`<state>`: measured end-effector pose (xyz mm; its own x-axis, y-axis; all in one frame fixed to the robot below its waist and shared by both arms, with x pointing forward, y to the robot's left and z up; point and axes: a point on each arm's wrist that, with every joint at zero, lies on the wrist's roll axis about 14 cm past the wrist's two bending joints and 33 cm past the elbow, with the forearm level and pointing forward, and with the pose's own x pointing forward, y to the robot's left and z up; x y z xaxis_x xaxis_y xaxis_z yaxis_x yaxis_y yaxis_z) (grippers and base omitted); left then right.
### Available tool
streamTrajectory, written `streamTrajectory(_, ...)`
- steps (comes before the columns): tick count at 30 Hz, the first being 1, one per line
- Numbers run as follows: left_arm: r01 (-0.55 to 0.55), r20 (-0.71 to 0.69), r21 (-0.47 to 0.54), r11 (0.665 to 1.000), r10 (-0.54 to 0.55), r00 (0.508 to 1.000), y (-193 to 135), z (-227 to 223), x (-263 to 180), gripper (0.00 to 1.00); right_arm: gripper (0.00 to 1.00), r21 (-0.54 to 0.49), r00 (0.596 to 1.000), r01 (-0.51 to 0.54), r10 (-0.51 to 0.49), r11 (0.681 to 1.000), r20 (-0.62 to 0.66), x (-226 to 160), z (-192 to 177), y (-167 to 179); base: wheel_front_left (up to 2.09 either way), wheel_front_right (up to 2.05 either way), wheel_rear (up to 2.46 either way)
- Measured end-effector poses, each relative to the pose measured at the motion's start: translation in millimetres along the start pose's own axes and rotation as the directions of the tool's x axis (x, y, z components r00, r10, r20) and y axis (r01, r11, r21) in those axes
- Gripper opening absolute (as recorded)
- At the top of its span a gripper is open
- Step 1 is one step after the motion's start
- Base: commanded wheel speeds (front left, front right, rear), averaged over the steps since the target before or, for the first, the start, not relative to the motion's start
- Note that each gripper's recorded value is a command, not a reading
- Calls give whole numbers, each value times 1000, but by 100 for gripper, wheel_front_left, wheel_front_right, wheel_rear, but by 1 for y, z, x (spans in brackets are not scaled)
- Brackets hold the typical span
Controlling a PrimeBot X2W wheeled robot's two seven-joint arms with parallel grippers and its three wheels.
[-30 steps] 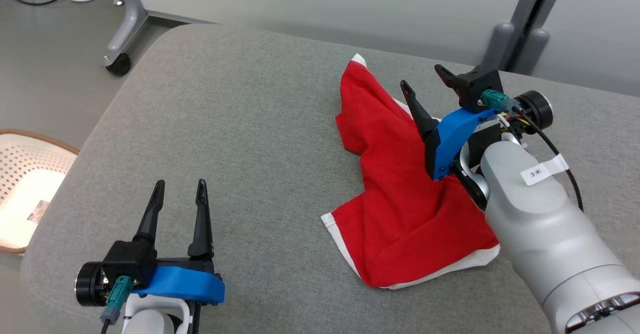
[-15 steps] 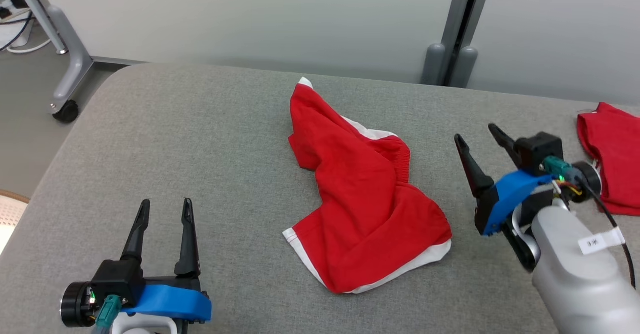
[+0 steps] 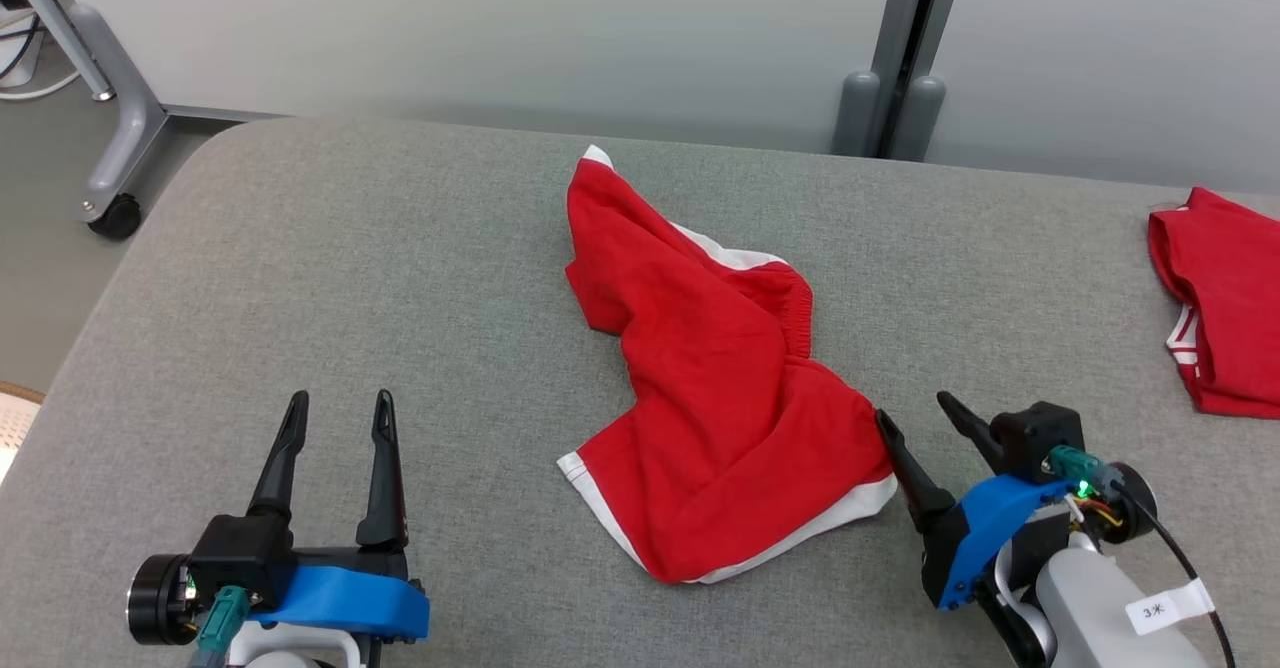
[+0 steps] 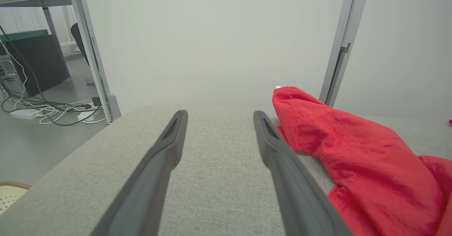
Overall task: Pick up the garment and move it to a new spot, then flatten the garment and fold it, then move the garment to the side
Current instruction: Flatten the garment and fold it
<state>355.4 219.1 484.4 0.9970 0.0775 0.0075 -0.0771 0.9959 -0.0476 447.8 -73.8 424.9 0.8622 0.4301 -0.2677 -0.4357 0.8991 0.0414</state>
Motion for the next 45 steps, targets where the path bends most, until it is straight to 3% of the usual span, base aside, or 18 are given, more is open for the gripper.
streamTrajectory(13,-17,-14,5,1000,17,1000,7,-4,1,100,100,48,985,-46,54,998,-163,-5,-52,32,0,0,0)
streamTrajectory(14,-18,-15,5,1000,18,1000,7,-4,1,100,93,51,985,-51,59,997,-162,-4,-52,35,0,0,0)
streamTrajectory(15,-18,-16,4,1000,18,1000,7,-4,1,100,36,54,985,-54,62,997,-162,-4,-52,37,0,0,0)
streamTrajectory(16,-18,-16,4,1000,18,1000,7,-4,1,100,0,58,986,-55,64,997,-155,-4,-51,39,0,0,0)
streamTrajectory(30,53,-11,-9,999,-53,999,-17,-5,10,100,0,114,996,86,-84,990,-19,-42,-29,-1,0,0,0)
streamTrajectory(39,95,-12,-15,995,-96,995,-31,-6,16,100,0,156,980,188,-175,970,-92,-93,-46,-13,0,0,0)
streamTrajectory(40,98,-13,-15,995,-98,995,-32,-6,17,100,13,163,979,195,-181,967,-95,-97,-46,-13,0,0,0)
streamTrajectory(41,99,-14,-15,995,-100,995,-33,-7,17,100,37,169,978,202,-189,965,-89,-100,-43,-13,0,0,0)
streamTrajectory(42,102,-13,-16,995,-102,995,-34,-7,18,100,100,171,977,209,-197,963,-86,-103,-41,-15,0,0,0)
streamTrajectory(45,108,-11,-15,994,-108,994,-35,-6,19,100,100,159,975,224,-220,962,-42,-105,-27,-20,0,0,0)
